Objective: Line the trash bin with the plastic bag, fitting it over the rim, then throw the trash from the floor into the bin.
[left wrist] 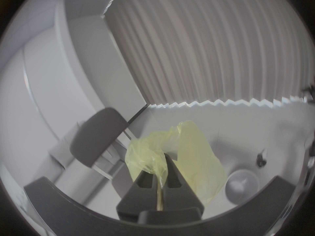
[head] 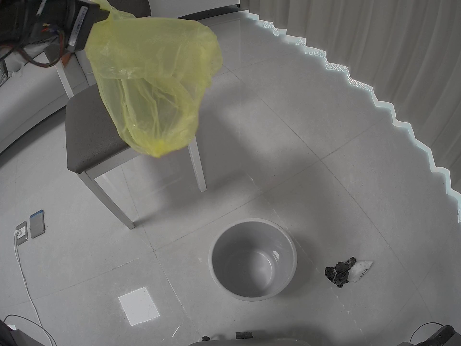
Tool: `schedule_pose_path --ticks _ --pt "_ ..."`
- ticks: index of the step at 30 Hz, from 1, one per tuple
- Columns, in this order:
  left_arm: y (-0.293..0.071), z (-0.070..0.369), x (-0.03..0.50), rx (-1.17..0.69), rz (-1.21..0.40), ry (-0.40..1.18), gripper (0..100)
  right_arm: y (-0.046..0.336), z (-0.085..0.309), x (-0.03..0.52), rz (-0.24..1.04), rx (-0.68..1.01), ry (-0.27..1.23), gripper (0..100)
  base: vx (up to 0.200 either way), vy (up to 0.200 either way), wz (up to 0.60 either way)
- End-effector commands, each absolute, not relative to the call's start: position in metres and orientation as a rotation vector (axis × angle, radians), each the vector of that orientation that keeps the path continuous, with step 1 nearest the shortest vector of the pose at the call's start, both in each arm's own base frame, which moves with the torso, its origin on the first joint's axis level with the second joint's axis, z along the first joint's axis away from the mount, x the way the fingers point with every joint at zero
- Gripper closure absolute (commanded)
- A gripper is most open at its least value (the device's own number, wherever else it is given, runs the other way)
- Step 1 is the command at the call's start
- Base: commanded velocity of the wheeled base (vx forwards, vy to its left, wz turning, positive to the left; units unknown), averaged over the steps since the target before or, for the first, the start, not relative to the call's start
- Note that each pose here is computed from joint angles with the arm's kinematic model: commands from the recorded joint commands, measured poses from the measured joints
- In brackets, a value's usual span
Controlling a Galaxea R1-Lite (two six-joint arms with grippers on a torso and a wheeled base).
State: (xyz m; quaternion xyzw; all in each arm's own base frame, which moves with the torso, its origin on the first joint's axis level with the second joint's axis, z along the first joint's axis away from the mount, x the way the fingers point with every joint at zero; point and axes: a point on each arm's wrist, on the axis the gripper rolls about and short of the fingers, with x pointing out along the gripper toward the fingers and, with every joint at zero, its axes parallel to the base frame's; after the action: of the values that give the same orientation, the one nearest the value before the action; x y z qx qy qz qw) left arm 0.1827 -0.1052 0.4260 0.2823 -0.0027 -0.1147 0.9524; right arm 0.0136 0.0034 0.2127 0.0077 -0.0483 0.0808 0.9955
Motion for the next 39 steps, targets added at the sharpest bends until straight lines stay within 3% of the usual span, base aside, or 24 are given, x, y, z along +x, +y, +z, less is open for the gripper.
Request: schedule_pose_path --ticks 1,16,22,30,39 --pt "-0.095 0.441 0.111 0.787 -0.286 -0.107 100 0.012 0.248 0.086 0.292 0.019 0.070 0 0.000 0.000 0.00" --pt "-0.130 0.440 0.087 1.029 -0.398 -0.233 100 0.038 0.253 0.155 0.413 0.060 0.201 0 0.000 0.000 0.00" --pt "-0.140 0.442 0.082 1.008 -0.445 -0.274 100 0.077 0.249 0.178 0.542 0.270 0.312 0 0.000 0.000 0.00" --pt "-0.143 0.439 0.080 1.005 -0.476 -0.279 100 0.095 0.252 0.208 0.574 0.290 0.269 0 0.000 0.000 0.00" --pt "-0.153 0.435 0.078 1.021 -0.517 -0.283 100 0.100 0.281 0.221 0.593 0.304 0.180 0 0.000 0.000 0.00"
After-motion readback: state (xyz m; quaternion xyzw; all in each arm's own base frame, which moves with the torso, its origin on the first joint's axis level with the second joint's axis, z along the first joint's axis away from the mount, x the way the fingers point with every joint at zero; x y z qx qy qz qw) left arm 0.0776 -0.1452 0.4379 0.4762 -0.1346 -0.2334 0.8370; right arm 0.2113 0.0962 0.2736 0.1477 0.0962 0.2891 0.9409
